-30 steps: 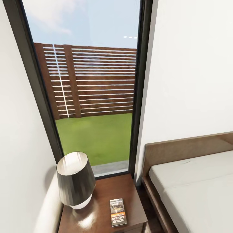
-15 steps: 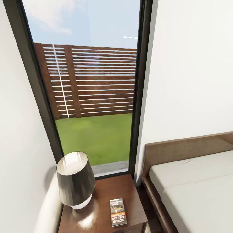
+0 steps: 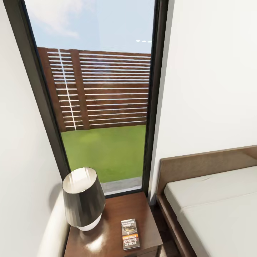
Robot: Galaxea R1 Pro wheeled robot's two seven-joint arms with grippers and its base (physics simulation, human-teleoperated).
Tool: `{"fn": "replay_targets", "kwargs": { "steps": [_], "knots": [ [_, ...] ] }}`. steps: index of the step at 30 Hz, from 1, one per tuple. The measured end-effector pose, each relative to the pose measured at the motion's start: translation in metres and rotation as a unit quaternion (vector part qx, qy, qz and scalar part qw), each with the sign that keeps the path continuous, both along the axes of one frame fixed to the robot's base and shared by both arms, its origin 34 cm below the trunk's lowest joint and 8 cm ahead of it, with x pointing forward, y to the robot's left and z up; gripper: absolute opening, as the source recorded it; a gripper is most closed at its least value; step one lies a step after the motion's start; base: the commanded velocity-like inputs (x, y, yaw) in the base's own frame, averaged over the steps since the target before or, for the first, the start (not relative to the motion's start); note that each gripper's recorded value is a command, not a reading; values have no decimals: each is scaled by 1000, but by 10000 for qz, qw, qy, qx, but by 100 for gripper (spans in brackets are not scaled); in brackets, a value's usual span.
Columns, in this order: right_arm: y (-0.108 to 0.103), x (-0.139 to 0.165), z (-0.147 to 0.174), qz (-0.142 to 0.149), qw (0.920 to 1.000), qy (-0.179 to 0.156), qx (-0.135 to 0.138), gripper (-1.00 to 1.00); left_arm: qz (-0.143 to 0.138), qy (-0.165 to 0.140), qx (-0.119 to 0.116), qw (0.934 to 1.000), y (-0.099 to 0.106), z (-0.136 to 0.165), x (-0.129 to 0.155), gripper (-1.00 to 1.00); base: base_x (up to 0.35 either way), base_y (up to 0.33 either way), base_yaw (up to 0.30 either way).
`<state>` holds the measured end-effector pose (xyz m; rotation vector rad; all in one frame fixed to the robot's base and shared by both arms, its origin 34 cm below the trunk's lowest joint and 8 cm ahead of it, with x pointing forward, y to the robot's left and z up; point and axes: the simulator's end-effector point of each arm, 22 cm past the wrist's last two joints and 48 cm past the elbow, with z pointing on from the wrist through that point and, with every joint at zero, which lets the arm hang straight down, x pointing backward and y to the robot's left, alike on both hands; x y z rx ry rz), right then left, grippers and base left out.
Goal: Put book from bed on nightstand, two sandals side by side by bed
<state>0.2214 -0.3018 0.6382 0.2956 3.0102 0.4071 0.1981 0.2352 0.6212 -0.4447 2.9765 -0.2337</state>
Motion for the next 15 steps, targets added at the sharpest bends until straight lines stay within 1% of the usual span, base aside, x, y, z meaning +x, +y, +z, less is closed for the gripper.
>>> {"fn": "replay_targets", "kwargs": {
  "steps": [4,9,10,15],
  "knots": [
    [5,-10,-3,-3,9999,106,-47,100,10,38,118,9999,5,-1,-3,100,0,0,0],
    [10,-15,-6,19,9997,182,-130,100,26,114,352,9993,15,-2,-7,100,0,0,0],
    [11,-16,-6,31,9997,205,-160,100,29,142,430,9990,19,-3,-8,100,0,0,0],
    [11,-18,-7,44,9995,236,-196,100,17,193,534,9984,25,-3,-10,100,0,0,0]
  ]
}}
